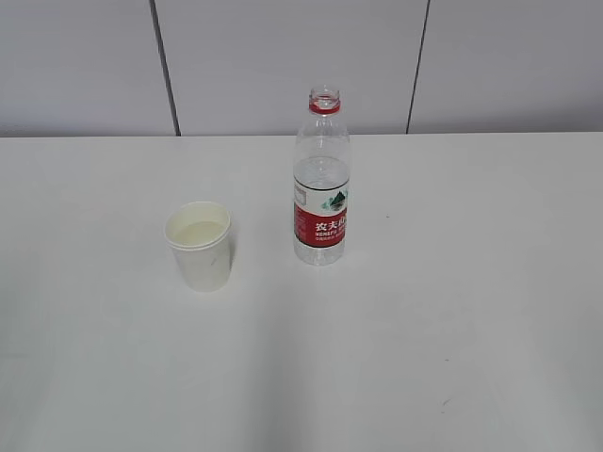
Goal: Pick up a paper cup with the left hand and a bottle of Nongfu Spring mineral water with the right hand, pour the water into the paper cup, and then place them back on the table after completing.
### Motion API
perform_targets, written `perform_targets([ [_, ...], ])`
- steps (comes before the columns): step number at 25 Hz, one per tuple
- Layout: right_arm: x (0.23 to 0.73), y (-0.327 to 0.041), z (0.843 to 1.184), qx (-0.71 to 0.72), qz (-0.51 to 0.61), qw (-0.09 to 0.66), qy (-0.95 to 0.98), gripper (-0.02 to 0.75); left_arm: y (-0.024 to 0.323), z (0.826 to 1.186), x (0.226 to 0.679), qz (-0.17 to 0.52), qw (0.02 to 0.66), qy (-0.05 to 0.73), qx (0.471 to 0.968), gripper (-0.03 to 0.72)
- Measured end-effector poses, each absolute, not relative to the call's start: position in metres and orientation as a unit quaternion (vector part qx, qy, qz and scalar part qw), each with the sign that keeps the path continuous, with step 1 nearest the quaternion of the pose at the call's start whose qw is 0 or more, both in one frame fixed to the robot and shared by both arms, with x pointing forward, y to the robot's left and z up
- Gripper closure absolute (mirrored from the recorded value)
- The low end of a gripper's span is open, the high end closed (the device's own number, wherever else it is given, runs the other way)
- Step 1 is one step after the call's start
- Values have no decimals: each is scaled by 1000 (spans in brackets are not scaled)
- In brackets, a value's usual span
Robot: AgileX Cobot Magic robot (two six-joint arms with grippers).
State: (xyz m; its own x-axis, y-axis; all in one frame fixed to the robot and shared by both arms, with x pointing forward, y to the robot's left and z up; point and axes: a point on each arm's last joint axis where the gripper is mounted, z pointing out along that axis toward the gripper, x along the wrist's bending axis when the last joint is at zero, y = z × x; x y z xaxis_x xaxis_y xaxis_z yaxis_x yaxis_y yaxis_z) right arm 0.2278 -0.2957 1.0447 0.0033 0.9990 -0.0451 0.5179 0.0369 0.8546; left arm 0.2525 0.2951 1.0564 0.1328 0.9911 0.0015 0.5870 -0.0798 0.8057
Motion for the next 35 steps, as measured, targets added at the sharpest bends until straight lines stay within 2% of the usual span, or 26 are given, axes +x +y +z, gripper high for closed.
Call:
perform_targets([
  [23,228,-296,1045,608,332,362,624,150,295,1056,252,298,339,587,672,441],
  [35,228,-296,1044,602,327,367,629,150,295,1056,252,298,339,587,672,450],
])
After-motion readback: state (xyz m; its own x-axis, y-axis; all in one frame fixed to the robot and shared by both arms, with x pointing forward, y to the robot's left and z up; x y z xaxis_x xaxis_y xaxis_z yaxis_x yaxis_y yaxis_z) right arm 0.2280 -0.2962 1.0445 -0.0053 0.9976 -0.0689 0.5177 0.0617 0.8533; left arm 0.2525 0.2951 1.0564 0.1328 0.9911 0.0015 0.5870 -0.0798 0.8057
